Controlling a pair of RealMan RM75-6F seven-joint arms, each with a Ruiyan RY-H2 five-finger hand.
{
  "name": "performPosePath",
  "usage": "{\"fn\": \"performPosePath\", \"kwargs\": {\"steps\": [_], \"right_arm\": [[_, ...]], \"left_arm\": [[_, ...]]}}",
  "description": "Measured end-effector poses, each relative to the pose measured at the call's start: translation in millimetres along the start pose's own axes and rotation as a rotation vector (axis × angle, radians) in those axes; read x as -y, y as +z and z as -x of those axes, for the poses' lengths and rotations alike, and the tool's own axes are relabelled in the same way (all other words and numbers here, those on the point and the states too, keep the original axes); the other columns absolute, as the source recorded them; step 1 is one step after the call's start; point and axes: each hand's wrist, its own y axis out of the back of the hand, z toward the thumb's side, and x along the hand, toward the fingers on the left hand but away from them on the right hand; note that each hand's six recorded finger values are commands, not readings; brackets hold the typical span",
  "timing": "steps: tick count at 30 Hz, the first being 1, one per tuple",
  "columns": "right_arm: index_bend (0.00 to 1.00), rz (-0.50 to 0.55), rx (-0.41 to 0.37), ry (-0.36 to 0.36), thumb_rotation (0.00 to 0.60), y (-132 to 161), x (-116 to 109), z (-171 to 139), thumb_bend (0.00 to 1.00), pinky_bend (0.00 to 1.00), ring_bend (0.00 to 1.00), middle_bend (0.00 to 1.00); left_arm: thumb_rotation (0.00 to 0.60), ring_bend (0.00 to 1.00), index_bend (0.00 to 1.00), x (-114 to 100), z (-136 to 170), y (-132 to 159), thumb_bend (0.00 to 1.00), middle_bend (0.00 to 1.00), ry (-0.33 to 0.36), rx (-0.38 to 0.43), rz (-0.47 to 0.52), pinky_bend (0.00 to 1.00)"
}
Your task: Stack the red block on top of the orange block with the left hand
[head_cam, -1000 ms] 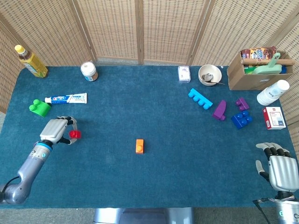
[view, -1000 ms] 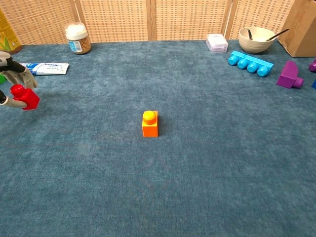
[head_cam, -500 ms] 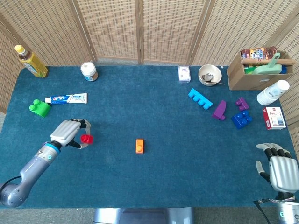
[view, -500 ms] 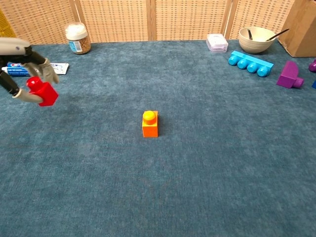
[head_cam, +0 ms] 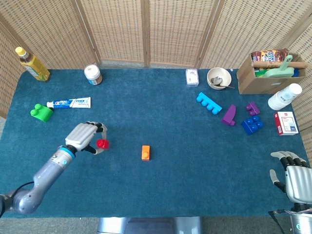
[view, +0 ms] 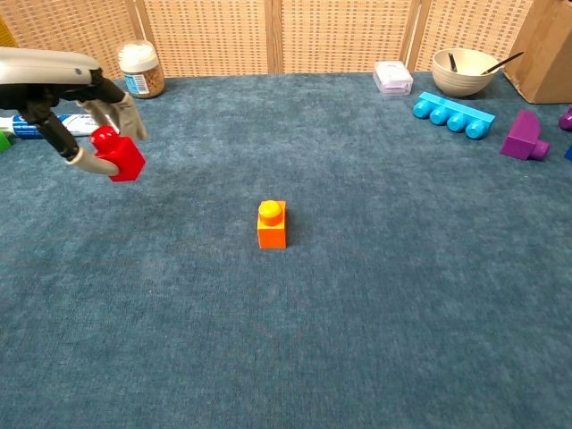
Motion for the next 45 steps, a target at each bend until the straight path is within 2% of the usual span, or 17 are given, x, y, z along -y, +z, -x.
{"fn": "performPosePath", "kwargs": {"steps": [6,20,45], "right_arm": [[0.33,0.016,0.0,-0.004,0.6,-5.3,-0.1,-1.9,0.32,0.37,0.28,0.36],[0.33,0.034,0.01,-0.015,0.6,-15.6,0.5,-6.8,0.32,0.37,0.28,0.36],[0.33,0.056,0.035,-0.032,0.6,-31.7,-2.4,-15.0,0.32,0.37,0.28,0.36]], "left_arm": [[0.6,0.27,0.53,3.2,-3.6,21.0,0.31,0.31,0.013,-0.002,-0.015,0.25],[0.6,0.27,0.52,26.5,-18.2,65.0,0.31,0.3,0.001,-0.004,-0.006,0.25],[0.6,0.27,0.52,38.2,-40.1,129.0,0.31,0.29,-0.011,0.031,-0.007,0.24]]}}
